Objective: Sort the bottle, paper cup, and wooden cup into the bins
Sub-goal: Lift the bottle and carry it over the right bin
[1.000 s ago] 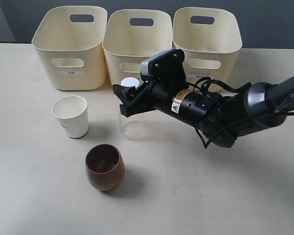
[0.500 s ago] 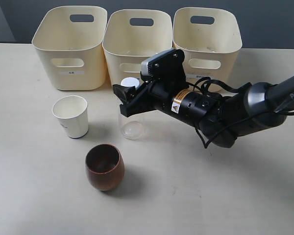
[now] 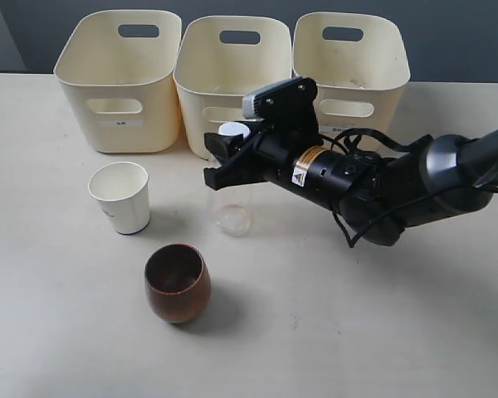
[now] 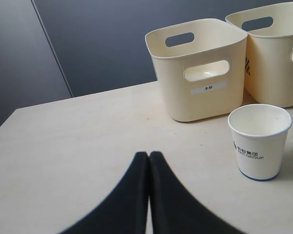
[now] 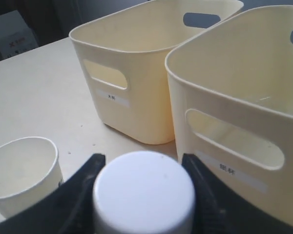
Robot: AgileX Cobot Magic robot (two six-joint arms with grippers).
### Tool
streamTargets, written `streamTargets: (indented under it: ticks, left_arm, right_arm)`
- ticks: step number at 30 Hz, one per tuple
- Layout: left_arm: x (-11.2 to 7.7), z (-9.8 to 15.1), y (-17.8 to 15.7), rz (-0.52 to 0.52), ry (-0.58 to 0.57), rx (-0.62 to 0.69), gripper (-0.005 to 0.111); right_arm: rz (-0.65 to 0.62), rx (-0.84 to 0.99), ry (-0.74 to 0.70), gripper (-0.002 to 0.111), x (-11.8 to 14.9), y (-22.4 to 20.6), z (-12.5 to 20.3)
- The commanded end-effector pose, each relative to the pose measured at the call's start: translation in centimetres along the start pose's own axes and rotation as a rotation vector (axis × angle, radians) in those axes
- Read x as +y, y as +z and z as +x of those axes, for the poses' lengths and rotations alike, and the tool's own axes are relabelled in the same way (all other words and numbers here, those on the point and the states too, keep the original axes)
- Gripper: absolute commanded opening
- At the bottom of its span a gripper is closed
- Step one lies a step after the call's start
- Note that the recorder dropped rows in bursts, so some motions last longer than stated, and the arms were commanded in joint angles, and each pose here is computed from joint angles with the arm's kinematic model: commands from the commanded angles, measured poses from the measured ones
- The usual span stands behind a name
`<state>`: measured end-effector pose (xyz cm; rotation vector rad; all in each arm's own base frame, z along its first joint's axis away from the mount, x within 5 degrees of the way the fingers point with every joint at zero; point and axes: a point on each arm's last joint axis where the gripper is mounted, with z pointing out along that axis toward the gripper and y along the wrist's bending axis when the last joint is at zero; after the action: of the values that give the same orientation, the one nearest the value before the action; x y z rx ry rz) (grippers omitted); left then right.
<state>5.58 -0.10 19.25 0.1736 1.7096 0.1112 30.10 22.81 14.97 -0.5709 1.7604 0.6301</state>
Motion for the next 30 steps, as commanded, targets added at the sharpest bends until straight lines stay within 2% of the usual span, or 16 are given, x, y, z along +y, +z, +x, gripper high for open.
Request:
streamTargets:
  ticks: [1,3,6,9,14,20,30]
  left_arm:
    - [0.0,0.0,0.0,0.001,0.004,-0.009,0.000]
    - [0.0,0.0,0.0,0.001,0.004,-0.009,0.000]
    - [0.0,0.0,0.0,0.001,0.004,-0.009,0.000]
    - [0.0,0.0,0.0,0.001,0.004,-0.009,0.000]
    - [0.0,0.0,0.0,0.001,0.004,-0.009,0.000]
    - [0.0,0.0,0.0,0.001,0.004,-0.009,0.000]
    - [0.0,0.0,0.0,0.001,0.004,-0.009,0.000]
  right_arm:
    - [0.024,-0.076,0.009,0.000,0.4,-1.5,-3.8]
    - [0.030,-0.108,0.005,0.000,0.6,-2.4,-5.5]
    - [0.052,-0.135,-0.087,0.000,0.7,-3.7,-7.5]
    - [0.234,-0.186,-0.119,0.000,-0.5,-5.3,-9.7]
    - [0.474,-0.282,-0.124,0.000,-2.4,-6.4,-10.8]
    - [0.544,-0.342,-0.164,0.000,-3.3,-6.8,-12.1]
    - [0.723,-0.324,-0.043,0.000,-10.6,-7.6,-13.3]
